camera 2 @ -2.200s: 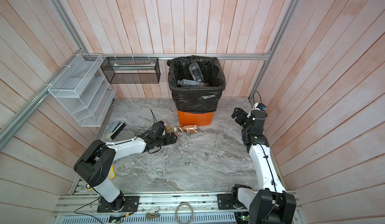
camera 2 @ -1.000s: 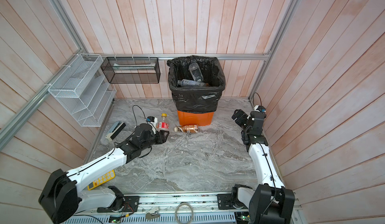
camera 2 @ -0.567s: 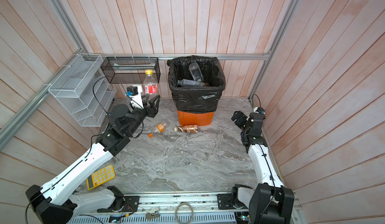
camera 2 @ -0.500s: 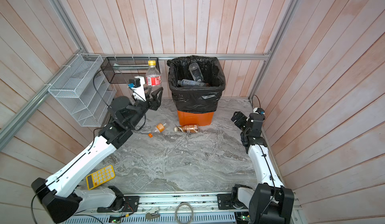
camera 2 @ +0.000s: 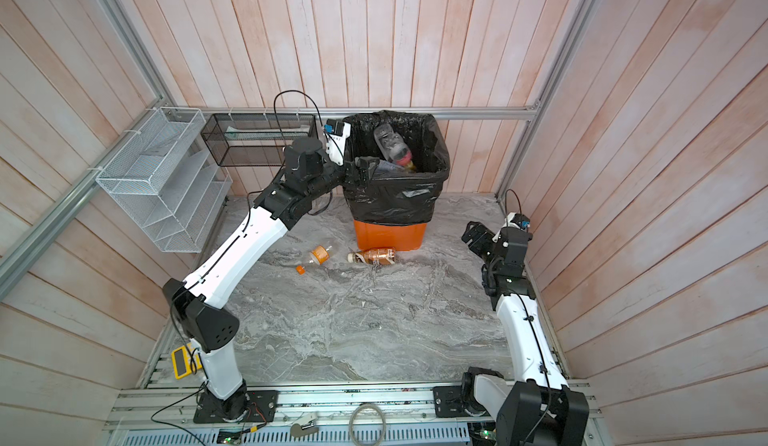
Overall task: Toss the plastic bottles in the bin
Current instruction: 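Lift the Coca-Cola bottle with the left gripper and drop it into the bin, then lower the left gripper and grasp the orange-labelled clear bottle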
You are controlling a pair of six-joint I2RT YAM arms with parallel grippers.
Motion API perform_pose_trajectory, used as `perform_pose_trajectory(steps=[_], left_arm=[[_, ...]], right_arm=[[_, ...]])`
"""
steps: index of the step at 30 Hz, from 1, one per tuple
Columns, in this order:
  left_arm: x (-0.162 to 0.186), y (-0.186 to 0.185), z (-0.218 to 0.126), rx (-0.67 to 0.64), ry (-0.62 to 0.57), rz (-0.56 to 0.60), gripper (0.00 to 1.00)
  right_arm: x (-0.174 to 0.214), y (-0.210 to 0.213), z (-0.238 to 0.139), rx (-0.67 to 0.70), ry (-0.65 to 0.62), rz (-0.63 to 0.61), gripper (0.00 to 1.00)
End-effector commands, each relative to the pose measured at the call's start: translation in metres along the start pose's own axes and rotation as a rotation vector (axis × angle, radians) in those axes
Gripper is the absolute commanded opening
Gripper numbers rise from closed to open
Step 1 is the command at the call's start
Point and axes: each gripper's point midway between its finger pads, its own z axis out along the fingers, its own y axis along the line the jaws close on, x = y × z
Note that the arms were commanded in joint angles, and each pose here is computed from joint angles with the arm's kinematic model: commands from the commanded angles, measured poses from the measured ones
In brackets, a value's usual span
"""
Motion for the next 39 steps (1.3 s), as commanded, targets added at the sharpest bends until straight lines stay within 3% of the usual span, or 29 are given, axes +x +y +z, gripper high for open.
perform_pose_trajectory(steps=[1,8,12,19,25,33,39], left_arm=[[-0.061,-0.005,-0.052,-0.011,-0.236,0.010,1.00],[-0.027,0.022,-0.076,-0.144,-0.181,0.042,1.00],[0.004,0.054,-0.082,-0.208,-0.089,0.030,1.00],[0.120,0.132,-0.086,-0.380,0.259,0.072,1.00],[0.224,0.159,-0.080,-0.397,0.598,0.154,1.00],[0.307,0.177,-0.065,-0.373,0.881,0.187,1.00],[0.330,0.188,-0.056,-0.378,0.950,0.224,1.00]], right_arm=[[0.001,-0.001,0.000,-0.005,0.005,-0.016,0.94],[0.006,-0.002,0.006,-0.012,0.025,0.001,0.94],[0.007,-0.002,0.007,-0.008,0.026,0.005,0.94],[0.010,-0.008,0.006,0.016,0.028,0.012,0.94],[0.012,-0.011,0.008,0.022,0.032,0.032,0.94],[0.013,-0.015,0.005,0.047,0.029,0.025,0.94],[0.017,-0.019,0.005,0.057,0.037,0.026,0.94]])
